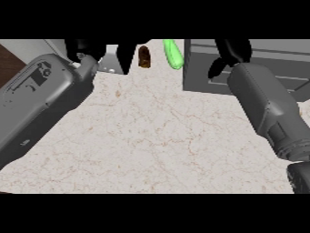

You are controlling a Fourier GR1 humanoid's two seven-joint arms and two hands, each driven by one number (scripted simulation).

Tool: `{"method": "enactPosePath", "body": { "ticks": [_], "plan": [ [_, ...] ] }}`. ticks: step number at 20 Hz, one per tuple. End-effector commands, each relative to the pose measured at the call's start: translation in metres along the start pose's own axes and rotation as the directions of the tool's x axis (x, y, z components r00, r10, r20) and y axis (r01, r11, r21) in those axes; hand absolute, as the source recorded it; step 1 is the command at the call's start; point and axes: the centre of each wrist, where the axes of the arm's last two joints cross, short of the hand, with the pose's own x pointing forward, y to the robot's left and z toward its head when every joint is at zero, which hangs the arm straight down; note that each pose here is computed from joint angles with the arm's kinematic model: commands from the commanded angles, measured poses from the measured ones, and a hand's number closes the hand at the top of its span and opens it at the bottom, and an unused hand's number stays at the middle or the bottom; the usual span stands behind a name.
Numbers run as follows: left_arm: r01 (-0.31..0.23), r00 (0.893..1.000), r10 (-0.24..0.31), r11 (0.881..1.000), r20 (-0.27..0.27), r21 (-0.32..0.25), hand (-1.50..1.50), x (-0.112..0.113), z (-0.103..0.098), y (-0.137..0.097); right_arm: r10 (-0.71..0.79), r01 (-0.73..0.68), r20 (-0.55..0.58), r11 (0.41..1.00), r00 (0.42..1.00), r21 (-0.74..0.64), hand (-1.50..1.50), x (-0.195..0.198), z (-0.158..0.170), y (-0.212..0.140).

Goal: Pick up the can, place it into the drawer and close the drawer

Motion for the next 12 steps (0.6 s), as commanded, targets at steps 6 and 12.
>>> {"method": "enactPosePath", "body": {
  "ticks": [6, 12],
  "plan": [
    [0.008, 1.0, -0.008, 1.0, -0.004, -0.003, -1.5, -0.005, 0.005, 0.01, -0.531, 0.521, -0.075, 0.845, 0.844, -0.116, -1.5, 0.016, -0.026, -0.032],
    [-0.007, 1.0, 0.007, 1.0, 0.004, -0.02, -1.5, 0.005, 0.015, 0.01, -0.623, 0.61, -0.081, 0.78, 0.778, -0.136, -1.5, 0.008, -0.016, -0.018]
  ]
}}
